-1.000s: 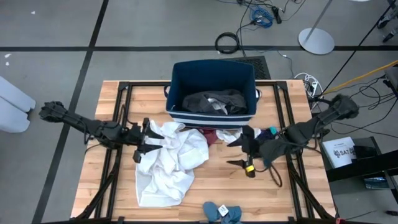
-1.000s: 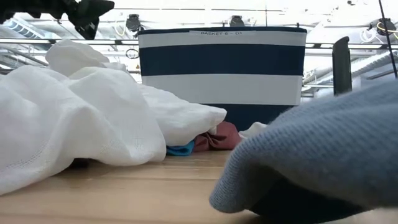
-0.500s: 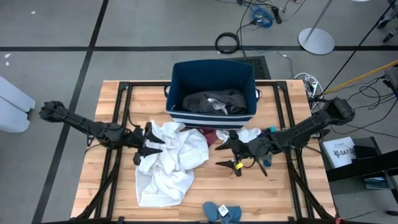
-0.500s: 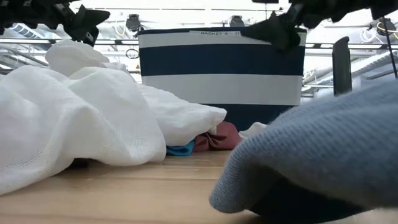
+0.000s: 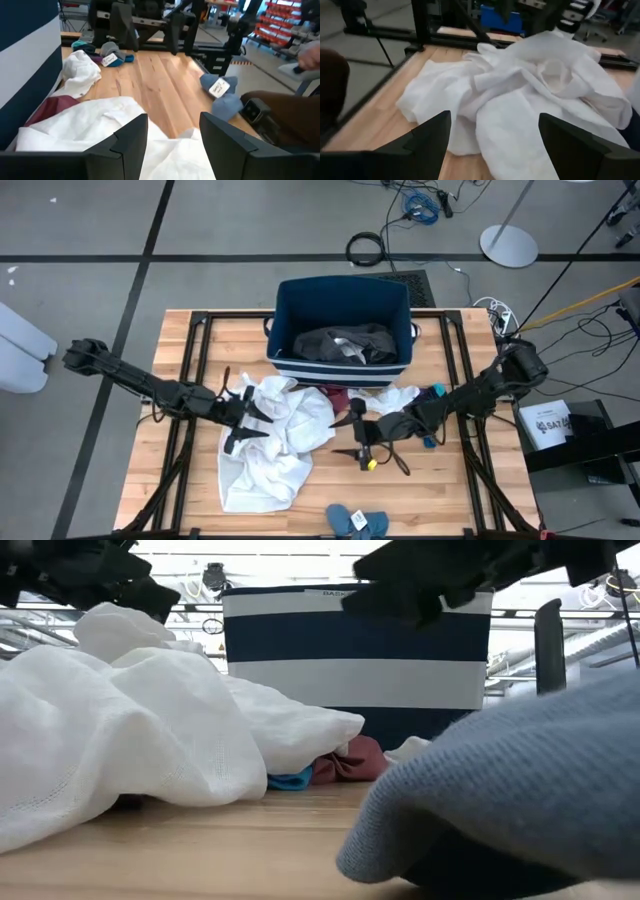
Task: Sort clothes
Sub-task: Put the white shirt into the blue laundry organizer
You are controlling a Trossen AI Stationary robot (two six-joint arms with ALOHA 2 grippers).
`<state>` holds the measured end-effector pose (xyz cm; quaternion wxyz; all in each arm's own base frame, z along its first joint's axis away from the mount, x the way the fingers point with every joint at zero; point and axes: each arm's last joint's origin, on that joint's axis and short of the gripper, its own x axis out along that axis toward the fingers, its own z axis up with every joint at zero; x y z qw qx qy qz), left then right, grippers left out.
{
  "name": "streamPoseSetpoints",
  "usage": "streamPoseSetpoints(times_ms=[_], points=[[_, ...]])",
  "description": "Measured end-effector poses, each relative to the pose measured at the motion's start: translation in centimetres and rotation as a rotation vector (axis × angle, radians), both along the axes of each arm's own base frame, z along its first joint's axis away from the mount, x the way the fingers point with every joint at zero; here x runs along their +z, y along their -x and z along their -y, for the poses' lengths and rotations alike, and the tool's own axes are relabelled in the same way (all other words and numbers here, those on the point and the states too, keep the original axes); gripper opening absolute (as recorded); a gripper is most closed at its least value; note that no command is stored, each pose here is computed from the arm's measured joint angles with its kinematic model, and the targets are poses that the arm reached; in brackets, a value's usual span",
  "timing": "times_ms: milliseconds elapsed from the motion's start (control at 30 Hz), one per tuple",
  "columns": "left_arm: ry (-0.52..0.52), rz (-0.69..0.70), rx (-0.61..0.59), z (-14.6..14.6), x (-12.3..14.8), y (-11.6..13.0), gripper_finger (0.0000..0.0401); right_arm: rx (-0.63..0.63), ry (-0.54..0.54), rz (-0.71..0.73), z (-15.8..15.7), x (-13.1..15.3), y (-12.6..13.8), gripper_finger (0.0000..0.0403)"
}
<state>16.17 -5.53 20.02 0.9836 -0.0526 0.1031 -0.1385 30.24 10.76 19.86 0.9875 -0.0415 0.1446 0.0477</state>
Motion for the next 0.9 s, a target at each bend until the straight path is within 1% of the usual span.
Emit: streamPoseSetpoints(times_ms=[167,300,433,667,900], points=[[-0.033,0.029,-0.028,0.5,1.0,-0.2,0.0189,0.011,0.077,-0.022,-0.7,-1.0,-2.2,0.0288],[-0.074,0.069,-0.048,1.0,2.2,-0.4,0.0189,-0.045,0.126,-0.055,-1.1,-2.0,-4.2,0.0288],[-0.115,0.071,-0.054,1.0,2.2,-0.4,0.0189,-0.096,0.188,-0.101,-0.8,-2.4,-5.8,0.0288],[-0.115,0.058,-0.051,1.0,2.0,-0.4,0.0189,-0.134,0.184,-0.129,0.5,-3.2,-8.5,0.0288],[-0.112,0.056,-0.05,1.0,2.0,-0.4,0.0189,-0.154,0.182,-0.154,1.1,-4.6,-9.9,0.0287]])
